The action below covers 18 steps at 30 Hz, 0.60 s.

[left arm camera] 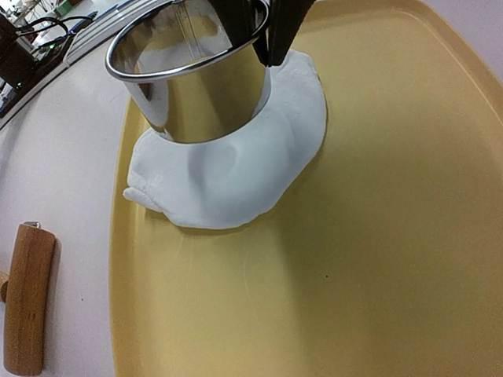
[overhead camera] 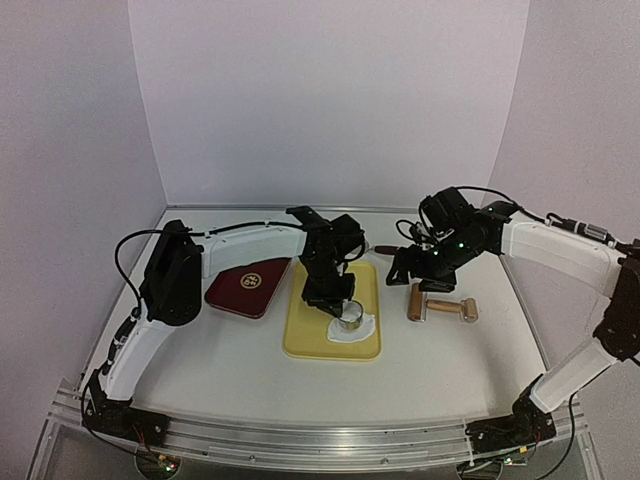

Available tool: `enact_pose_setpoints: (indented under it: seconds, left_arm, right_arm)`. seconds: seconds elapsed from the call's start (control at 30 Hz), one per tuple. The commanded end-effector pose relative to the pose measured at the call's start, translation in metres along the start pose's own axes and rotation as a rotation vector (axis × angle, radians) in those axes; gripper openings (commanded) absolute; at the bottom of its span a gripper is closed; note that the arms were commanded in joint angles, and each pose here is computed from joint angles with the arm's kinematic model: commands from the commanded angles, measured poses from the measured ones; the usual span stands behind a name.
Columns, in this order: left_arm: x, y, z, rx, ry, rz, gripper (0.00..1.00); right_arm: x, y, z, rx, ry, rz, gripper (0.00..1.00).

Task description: Roll out the dumpling wrappers from the dough

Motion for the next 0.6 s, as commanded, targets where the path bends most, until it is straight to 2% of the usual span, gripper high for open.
enact_pose_setpoints:
  seconds: [0.0,0.33,0.43,0.57]
  left_arm:
    - [-0.005,-0.004,-0.006,0.033,0.01,0.029,0.11]
    - [-0.005,-0.009,-0.022,0.123,-0.015,0.056,0.34]
    - [-0.006,-0.009,-0.034,0.15,-0.042,0.06,0.37]
    - [-0.007,0.0,-0.037,0.158,-0.051,0.048,0.35]
  right_arm:
    - [-0.01,0.005,-0.005,0.005,-0.031,0.024,0.84]
    - [-0.013,0.01,0.012,-0.028,0.022,0.011,0.81]
    - [-0.016,0.017,0.025,-0.061,0.053,-0.007,0.75]
    - [-0.021,0.028,0.047,-0.091,0.104,-0.032,0.68]
Point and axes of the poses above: each gripper's point midway between its finger pads, its own z axis out along the fingers, its own y axis along the line the jaws close on, x = y × z, the point moved 7 cm from there along -z, back along the fingers, and after that the axes turned 3 degrees about -z, right-handed, at the moved point
